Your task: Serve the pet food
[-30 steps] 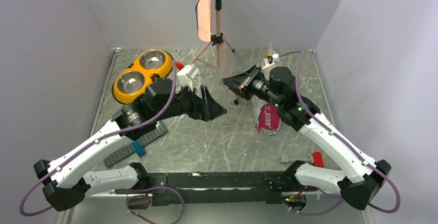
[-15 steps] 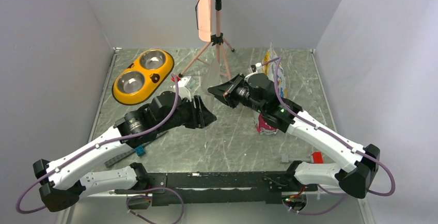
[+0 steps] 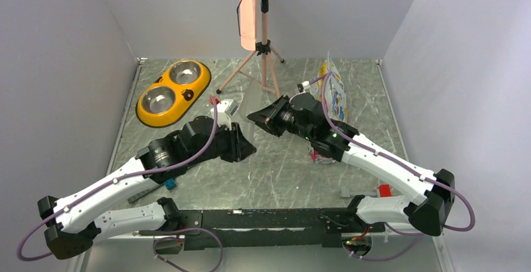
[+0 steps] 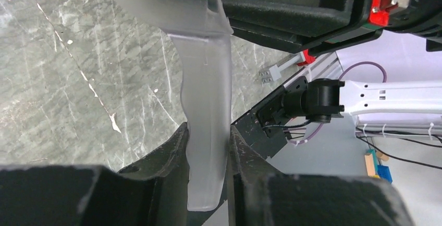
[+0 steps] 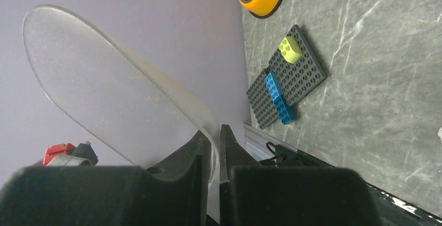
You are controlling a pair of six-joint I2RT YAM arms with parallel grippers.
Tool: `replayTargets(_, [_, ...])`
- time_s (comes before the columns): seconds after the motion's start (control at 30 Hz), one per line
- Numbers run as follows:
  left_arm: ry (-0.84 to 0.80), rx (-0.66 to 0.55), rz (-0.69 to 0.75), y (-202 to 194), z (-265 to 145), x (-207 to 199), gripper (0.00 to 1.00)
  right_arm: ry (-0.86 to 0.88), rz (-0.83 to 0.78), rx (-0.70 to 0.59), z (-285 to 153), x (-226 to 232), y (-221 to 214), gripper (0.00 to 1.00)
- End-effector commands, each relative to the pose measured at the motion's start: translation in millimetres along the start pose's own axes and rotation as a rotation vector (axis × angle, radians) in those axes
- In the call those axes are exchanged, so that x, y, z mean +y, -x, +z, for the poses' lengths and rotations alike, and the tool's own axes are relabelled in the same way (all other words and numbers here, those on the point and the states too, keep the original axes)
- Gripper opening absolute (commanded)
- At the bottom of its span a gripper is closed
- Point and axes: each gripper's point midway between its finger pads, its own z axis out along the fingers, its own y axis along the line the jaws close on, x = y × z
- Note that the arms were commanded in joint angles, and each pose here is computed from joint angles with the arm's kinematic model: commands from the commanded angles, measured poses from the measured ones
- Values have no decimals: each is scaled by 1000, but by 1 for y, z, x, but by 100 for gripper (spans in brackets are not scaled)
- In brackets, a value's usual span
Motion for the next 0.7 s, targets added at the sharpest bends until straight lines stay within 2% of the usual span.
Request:
replayTargets(0.0, [154,-70,2,8,-12,39,0,53,-94,22,-28,10,-5,19])
replayTargets(0.07, [144,-57,7,5,-13,42,0,15,-139,46,-31,-2,-9,31])
replayTargets(0.17, [149,-19,-4,-6,-13,53,0,-32,-243,50,-39,-14,-7,58])
replayTargets(0.23, [154,6,-15,-13,-12,61,0,-97,-327,41,-48,-27,-1,67])
replayTargets(0.37, [94,76,-30,-27,-2,68,0,-221,-544,10,-74,-45,18,72])
replayTargets(0.5, [27,226,-76,-50,18,80,0,-406,-712,-60,-109,-65,53,74])
replayTargets(0.67, [100,399,-108,-87,47,115,0,-695,-805,-217,-156,-76,106,77])
